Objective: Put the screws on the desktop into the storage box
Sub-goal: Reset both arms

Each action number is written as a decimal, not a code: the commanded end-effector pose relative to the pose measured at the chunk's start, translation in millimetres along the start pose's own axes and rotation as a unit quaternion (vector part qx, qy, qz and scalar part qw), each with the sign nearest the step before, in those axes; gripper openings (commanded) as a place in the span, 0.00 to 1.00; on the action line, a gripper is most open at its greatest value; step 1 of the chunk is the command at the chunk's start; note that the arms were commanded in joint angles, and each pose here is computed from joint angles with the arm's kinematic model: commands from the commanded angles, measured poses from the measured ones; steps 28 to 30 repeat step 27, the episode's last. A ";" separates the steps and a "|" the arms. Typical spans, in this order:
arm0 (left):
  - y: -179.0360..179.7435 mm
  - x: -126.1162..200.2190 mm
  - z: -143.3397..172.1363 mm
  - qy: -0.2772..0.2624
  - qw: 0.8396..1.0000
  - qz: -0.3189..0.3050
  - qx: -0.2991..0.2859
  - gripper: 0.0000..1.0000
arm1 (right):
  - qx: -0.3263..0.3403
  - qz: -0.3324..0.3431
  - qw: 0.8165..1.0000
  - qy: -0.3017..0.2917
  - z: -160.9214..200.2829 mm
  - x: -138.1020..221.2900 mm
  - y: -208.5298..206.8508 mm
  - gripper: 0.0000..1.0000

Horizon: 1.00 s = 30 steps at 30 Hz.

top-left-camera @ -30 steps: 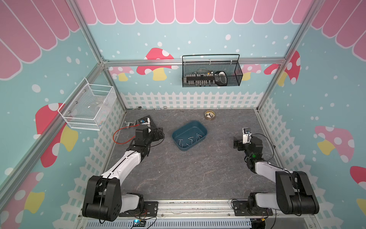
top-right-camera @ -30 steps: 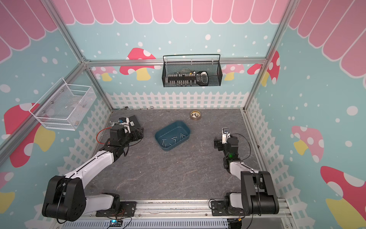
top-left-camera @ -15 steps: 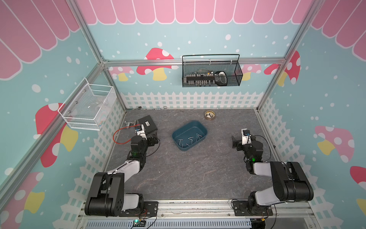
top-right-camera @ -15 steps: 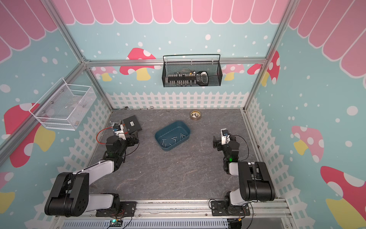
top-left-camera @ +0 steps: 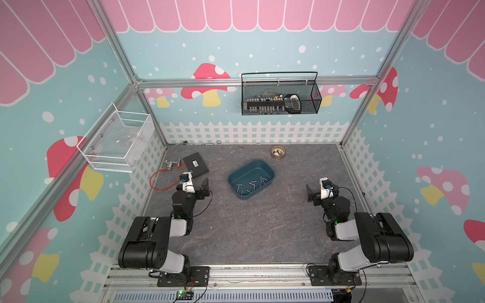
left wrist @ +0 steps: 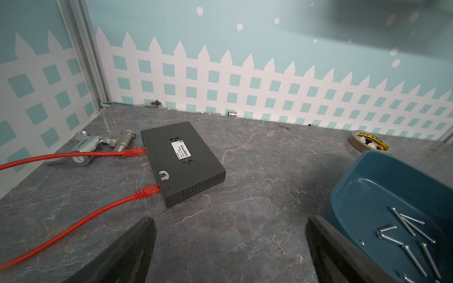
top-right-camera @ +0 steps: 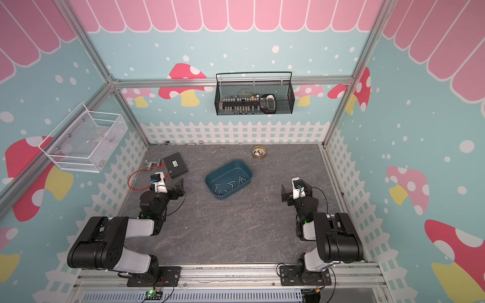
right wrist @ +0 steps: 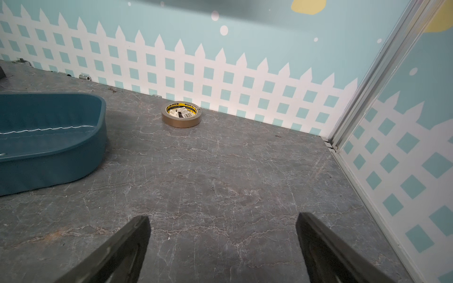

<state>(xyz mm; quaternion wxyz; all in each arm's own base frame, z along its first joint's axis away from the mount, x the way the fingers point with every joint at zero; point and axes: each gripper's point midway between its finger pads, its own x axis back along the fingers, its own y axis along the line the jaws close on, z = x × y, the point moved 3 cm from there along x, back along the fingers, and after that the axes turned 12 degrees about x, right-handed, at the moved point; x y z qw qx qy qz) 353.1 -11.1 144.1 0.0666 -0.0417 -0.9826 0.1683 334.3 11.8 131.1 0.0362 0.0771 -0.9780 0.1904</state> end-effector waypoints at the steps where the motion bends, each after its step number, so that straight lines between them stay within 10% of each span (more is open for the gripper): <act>1: -9.5 3.0 -10.0 -0.027 0.999 0.032 -0.022 0.99 | 0.005 0.011 1.000 -0.016 -8.1 -2.5 -5.8 0.99; 30: -13.4 7.6 -3.0 -0.038 0.998 0.036 -0.036 0.99 | 0.005 0.011 1.000 -0.016 -7.9 -3.5 -6.1 0.99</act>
